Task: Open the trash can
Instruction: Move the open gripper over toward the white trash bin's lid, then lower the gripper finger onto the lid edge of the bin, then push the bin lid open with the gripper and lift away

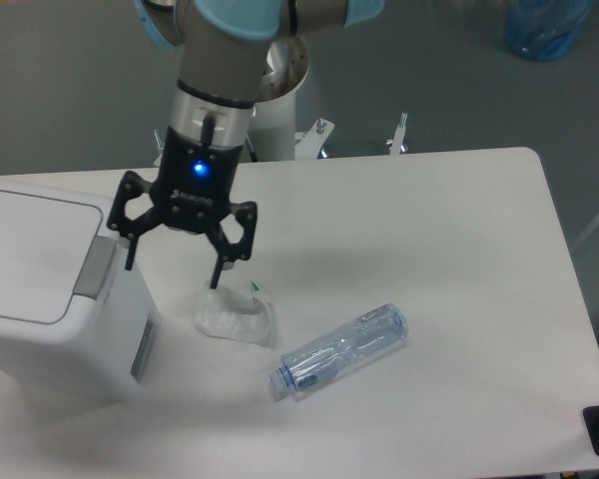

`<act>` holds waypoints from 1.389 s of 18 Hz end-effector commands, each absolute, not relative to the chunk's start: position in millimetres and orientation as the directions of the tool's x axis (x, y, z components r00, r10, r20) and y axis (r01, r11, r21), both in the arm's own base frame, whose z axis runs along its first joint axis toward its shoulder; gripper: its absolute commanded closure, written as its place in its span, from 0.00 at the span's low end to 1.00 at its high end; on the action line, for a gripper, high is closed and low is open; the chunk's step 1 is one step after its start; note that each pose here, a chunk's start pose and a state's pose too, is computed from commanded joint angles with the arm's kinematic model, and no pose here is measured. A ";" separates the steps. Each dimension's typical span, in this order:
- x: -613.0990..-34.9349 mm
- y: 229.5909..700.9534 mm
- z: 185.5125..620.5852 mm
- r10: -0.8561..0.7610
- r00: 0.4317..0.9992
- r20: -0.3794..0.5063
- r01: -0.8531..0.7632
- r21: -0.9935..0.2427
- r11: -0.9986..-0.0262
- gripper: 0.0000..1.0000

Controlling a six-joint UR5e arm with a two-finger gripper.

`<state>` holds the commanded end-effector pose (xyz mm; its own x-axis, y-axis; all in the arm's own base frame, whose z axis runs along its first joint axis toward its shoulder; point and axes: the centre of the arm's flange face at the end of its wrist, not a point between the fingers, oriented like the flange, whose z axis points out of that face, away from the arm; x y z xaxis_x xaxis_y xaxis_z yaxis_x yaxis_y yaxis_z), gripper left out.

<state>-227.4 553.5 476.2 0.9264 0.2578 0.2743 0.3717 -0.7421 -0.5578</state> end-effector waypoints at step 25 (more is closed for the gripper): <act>-210.5 562.7 460.8 0.254 0.921 0.295 0.379 -0.526 -0.761 0.00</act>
